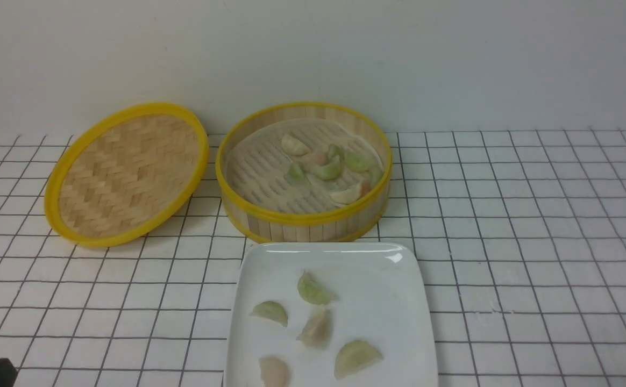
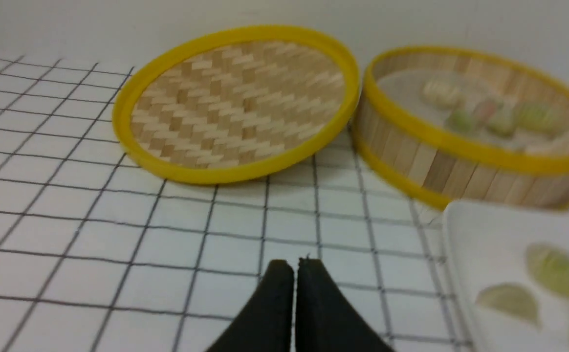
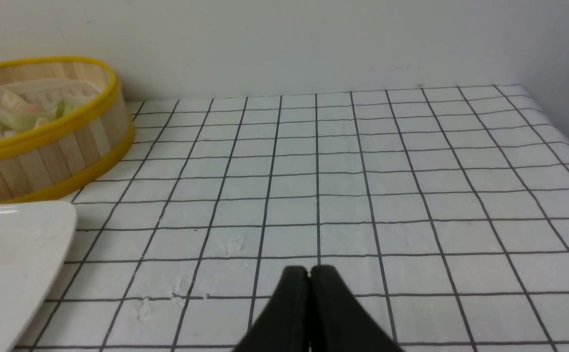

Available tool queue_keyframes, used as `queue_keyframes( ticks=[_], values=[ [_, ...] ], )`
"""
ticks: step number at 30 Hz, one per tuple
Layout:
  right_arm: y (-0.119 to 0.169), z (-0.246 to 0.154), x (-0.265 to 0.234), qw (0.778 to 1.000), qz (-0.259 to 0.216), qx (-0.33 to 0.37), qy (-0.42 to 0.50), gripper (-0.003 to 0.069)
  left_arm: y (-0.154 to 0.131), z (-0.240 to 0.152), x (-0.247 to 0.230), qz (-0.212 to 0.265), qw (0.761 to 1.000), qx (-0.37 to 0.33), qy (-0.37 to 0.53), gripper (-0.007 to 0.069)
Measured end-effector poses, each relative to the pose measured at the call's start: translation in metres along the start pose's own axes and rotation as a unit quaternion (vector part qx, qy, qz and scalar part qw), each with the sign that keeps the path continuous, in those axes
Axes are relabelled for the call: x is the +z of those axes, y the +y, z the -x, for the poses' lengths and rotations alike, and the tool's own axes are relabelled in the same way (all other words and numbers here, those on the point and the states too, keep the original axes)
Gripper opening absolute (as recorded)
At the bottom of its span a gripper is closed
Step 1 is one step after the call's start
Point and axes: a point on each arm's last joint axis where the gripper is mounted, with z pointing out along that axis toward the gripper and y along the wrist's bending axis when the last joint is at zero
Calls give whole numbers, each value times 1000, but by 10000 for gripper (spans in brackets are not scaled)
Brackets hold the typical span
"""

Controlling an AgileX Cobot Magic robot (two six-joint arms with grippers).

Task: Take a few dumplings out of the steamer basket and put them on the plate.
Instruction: Use the left arm to grab a dumpling from the steamer

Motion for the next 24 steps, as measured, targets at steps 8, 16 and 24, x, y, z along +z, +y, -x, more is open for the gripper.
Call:
queue_keyframes(
  ticks=[8,16,24],
  values=[
    [3,5,0,996,17,77,-33,-10,3,34,-7,-11,969,-183,-168,-6],
    [-1,34,-6,937,52,290,-187,-10,-42,142,-27,-80,975,-136,-154,-6],
    [0,55,-15,917,76,324,-222,-10,-93,220,74,-174,944,35,278,-6]
  ],
)
